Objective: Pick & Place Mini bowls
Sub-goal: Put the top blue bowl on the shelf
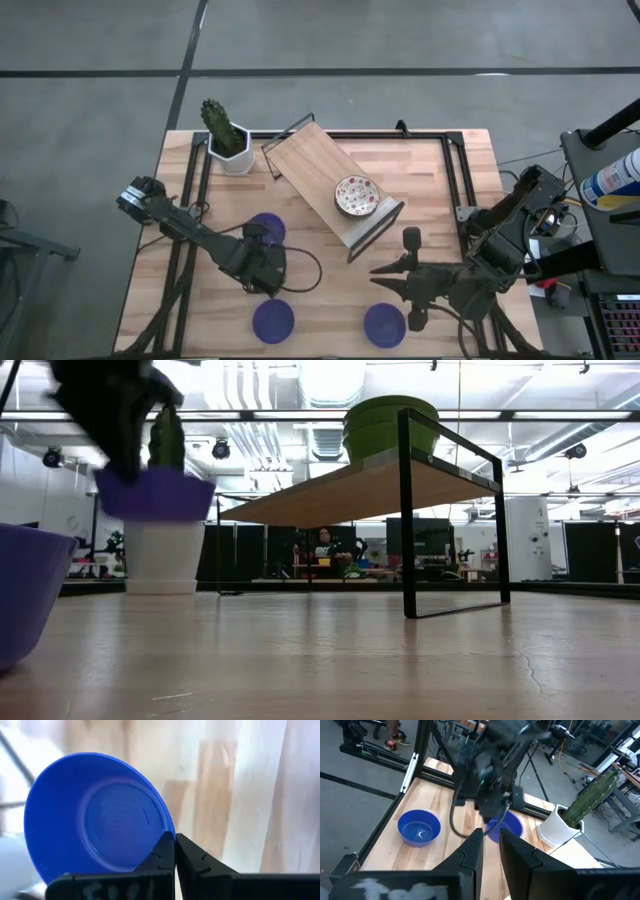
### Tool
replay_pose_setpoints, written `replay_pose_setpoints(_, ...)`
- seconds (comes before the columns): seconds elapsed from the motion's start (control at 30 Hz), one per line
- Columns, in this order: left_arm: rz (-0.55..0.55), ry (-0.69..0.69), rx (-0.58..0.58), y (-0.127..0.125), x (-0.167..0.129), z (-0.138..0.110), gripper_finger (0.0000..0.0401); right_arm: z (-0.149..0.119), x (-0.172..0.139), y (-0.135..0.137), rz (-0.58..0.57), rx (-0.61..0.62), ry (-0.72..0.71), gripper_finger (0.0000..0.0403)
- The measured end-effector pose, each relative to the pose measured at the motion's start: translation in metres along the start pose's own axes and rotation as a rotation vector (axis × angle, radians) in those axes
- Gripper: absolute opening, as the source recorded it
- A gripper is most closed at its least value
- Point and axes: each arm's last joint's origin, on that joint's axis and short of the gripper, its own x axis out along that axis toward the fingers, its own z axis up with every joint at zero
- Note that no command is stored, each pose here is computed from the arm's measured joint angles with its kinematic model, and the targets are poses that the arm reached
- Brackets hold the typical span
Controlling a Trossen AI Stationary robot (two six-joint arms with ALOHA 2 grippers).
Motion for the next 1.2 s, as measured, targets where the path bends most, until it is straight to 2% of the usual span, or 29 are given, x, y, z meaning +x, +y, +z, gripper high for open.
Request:
replay_pose_setpoints(0.13,0.032,-0.089,0.020,0.017,-0.032,0.019,0.0001,0.000,-0.001,0.001,0.007,0.002,-0.002,0.0056)
replay_pose_setpoints(0.27,0.030,-0.170,-0.016,0.045,-0.058,0.040,0.0000,0.000,-0.002,0.002,0.012,0.033,-0.003,0.0056)
replay_pose_setpoints(0.5,0.091,-0.222,-0.102,0.113,-0.072,0.066,0.0000,0.000,-0.005,0.006,0.027,0.039,-0.006,0.0056)
replay_pose_setpoints(0.7,0.137,-0.211,-0.234,0.181,-0.056,0.076,0.0000,-0.001,-0.005,0.011,0.037,0.027,-0.003,0.0056)
replay_pose_setpoints(0.87,0.042,-0.215,-0.330,0.226,-0.035,0.078,0.0000,-0.002,-0.005,0.012,0.041,0.033,-0.002,0.0056)
replay_pose_setpoints(1.03,0.053,-0.151,-0.380,0.249,-0.012,0.080,0.0000,-0.003,-0.005,0.013,0.043,0.057,0.001,0.0056)
replay_pose_setpoints(1.2,0.056,-0.157,-0.285,0.248,0.007,0.095,0.0000,-0.005,-0.004,0.014,0.042,0.070,0.006,0.0056)
